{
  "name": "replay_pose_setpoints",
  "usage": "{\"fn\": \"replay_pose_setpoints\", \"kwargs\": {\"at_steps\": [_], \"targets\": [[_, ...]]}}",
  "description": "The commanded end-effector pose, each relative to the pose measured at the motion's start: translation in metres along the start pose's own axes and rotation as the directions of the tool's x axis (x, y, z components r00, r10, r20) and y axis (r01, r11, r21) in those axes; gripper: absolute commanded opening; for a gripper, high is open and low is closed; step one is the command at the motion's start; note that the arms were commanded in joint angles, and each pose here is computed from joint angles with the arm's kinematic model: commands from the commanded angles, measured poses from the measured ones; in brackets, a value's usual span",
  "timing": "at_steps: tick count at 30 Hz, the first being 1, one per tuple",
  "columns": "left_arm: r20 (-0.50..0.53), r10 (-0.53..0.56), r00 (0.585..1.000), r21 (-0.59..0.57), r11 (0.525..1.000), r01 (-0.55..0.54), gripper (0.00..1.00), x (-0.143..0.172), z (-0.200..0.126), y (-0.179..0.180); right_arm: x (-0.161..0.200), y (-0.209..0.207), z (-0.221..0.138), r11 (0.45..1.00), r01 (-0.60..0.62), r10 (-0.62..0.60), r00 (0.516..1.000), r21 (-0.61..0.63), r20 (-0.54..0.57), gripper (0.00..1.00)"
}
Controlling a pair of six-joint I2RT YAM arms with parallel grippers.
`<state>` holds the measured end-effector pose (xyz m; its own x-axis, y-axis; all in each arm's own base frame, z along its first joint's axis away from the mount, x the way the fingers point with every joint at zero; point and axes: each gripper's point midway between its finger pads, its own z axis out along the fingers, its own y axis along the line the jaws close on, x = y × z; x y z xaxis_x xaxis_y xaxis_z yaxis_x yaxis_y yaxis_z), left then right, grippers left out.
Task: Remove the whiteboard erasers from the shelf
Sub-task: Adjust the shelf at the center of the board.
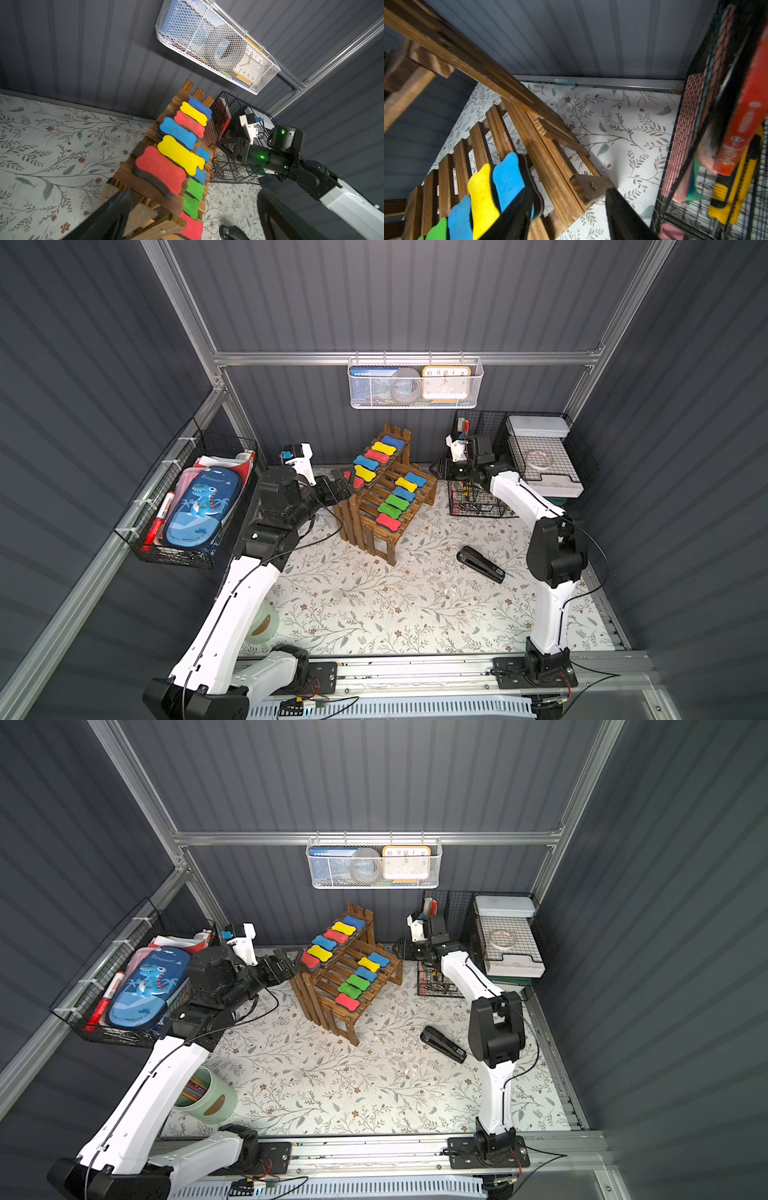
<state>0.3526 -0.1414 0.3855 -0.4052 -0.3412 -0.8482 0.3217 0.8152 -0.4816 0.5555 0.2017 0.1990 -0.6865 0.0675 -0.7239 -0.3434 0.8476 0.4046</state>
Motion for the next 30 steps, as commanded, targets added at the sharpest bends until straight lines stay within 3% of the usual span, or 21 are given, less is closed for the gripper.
{"fn": "replay_pose_setpoints", "kwargs": {"at_steps": [1, 14, 30], "targets": [[0.002, 0.027, 1.000, 0.009, 1.000, -0.027, 0.99, -0.005, 0.000, -0.005, -0.001, 0.001, 0.004, 1.000, 0.011, -0.012, 1.000, -0.010, -0.011, 0.59], [-0.017, 0.027, 0.999, -0.005, 1.000, -0.027, 0.99, 0.001, 0.006, 0.001, 0.004, -0.002, 0.019, 1.000, -0.010, 0.009, 1.000, -0.024, -0.011, 0.47], [-0.035, 0.031, 0.999, -0.016, 0.999, -0.031, 0.99, 0.008, 0.008, 0.005, 0.015, 0.004, 0.021, 1.000, 0.028, -0.028, 1.000, 0.013, -0.010, 0.24]]}}
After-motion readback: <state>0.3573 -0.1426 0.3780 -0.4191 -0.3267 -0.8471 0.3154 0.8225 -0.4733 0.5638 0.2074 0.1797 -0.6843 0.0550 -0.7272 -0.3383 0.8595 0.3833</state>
